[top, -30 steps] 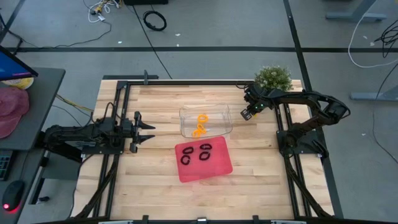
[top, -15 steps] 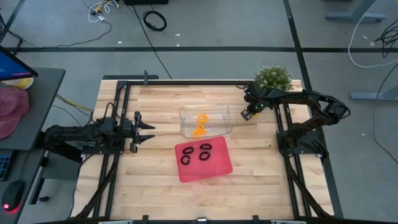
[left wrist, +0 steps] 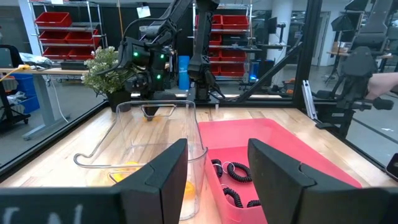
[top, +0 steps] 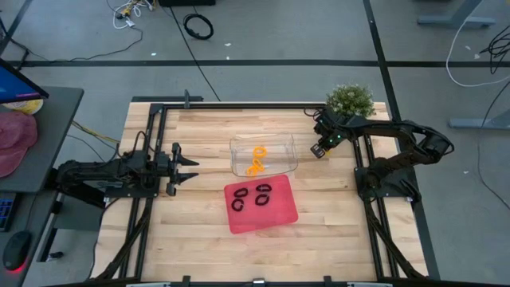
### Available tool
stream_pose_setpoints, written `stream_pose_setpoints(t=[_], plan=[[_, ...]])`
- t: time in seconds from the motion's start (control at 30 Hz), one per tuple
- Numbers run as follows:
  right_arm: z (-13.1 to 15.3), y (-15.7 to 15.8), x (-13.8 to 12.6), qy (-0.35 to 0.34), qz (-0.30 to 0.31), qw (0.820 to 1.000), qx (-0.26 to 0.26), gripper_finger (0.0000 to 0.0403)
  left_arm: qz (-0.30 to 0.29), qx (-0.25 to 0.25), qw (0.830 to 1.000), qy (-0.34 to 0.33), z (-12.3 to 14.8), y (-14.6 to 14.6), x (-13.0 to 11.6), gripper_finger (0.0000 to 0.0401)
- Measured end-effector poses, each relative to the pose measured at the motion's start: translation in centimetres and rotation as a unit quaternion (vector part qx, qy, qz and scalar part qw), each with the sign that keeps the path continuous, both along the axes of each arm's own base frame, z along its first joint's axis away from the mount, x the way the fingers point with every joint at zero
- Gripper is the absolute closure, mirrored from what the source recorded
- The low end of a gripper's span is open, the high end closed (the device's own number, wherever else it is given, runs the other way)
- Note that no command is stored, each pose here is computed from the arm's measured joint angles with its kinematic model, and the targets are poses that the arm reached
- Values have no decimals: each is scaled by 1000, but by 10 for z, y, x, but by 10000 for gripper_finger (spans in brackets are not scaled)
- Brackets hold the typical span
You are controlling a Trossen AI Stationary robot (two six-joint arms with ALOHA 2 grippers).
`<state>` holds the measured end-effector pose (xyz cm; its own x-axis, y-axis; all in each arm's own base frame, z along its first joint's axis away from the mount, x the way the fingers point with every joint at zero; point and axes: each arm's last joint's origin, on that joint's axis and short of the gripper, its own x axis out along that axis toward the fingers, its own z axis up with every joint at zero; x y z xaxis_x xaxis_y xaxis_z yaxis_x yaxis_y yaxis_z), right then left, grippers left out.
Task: Sort spring keychains
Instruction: Put the yellow spring keychain into the transparent bin
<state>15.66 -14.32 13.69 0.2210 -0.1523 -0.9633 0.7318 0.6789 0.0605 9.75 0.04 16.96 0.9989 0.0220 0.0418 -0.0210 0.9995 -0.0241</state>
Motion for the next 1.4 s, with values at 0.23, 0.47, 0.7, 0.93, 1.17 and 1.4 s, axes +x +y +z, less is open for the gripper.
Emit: stream_pose_setpoints(t=[0.23, 0.47, 0.7, 0.93, 1.17, 1.4], plan=[[4, 5, 9, -24, 21, 999, -10, 388, 0, 0, 1000, 0, 0, 0, 0, 229], [10, 7, 28, -88, 26, 994, -52, 388, 0, 0, 1000, 0, 0, 0, 0, 229], [19, 12, 47, -167, 31, 983, -77, 388, 0, 0, 1000, 0, 0, 0, 0, 229], [26, 23, 64, -216, 61, 970, -95, 388, 0, 0, 1000, 0, 0, 0, 0, 229], [26, 23, 64, -220, 56, 969, -96, 388, 0, 0, 1000, 0, 0, 0, 0, 229], [29, 23, 64, -226, 55, 968, -98, 388, 0, 0, 1000, 0, 0, 0, 0, 229]])
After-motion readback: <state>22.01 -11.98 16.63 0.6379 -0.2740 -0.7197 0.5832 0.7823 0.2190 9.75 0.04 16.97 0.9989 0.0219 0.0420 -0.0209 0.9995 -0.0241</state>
